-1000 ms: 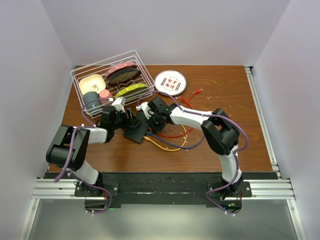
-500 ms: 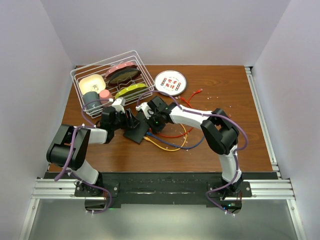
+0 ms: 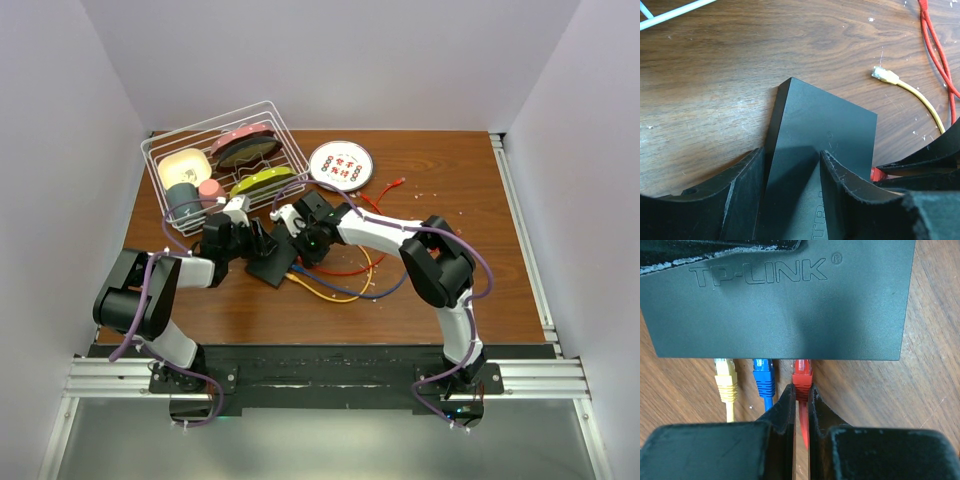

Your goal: Insert the plug into the switch port

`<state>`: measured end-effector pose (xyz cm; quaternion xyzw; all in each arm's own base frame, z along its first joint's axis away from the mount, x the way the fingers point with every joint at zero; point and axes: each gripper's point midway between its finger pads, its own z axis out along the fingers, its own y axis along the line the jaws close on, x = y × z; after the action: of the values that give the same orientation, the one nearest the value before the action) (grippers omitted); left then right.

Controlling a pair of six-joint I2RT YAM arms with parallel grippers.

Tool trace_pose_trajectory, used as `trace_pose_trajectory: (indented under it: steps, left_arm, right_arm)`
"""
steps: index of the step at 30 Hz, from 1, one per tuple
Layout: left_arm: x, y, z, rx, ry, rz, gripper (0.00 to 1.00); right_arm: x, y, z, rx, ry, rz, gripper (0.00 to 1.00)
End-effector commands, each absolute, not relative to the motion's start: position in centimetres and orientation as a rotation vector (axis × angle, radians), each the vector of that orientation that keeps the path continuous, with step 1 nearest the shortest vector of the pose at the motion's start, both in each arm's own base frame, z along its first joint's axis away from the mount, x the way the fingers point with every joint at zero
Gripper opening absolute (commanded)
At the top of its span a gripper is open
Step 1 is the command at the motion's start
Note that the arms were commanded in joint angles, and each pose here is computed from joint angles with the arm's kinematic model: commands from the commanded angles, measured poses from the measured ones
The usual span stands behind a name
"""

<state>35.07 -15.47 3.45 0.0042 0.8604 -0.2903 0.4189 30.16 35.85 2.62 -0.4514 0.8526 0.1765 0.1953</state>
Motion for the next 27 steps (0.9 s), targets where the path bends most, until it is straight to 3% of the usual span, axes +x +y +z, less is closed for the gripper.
trace_pose_trajectory:
  steps: [1,27]
  left_arm:
    - [32.1,-18.9,3.5,0.126,2.182,-0.922,0.5]
    - [29.9,-21.4,2.5,0.167,2.228,-0.935,0.42]
  right_arm:
    - [34.1,43.1,9.3,-1.204,2.039,0.677,0.0]
    - [35.4,45.3,14.2,-1.031,1.906,0.774,0.0]
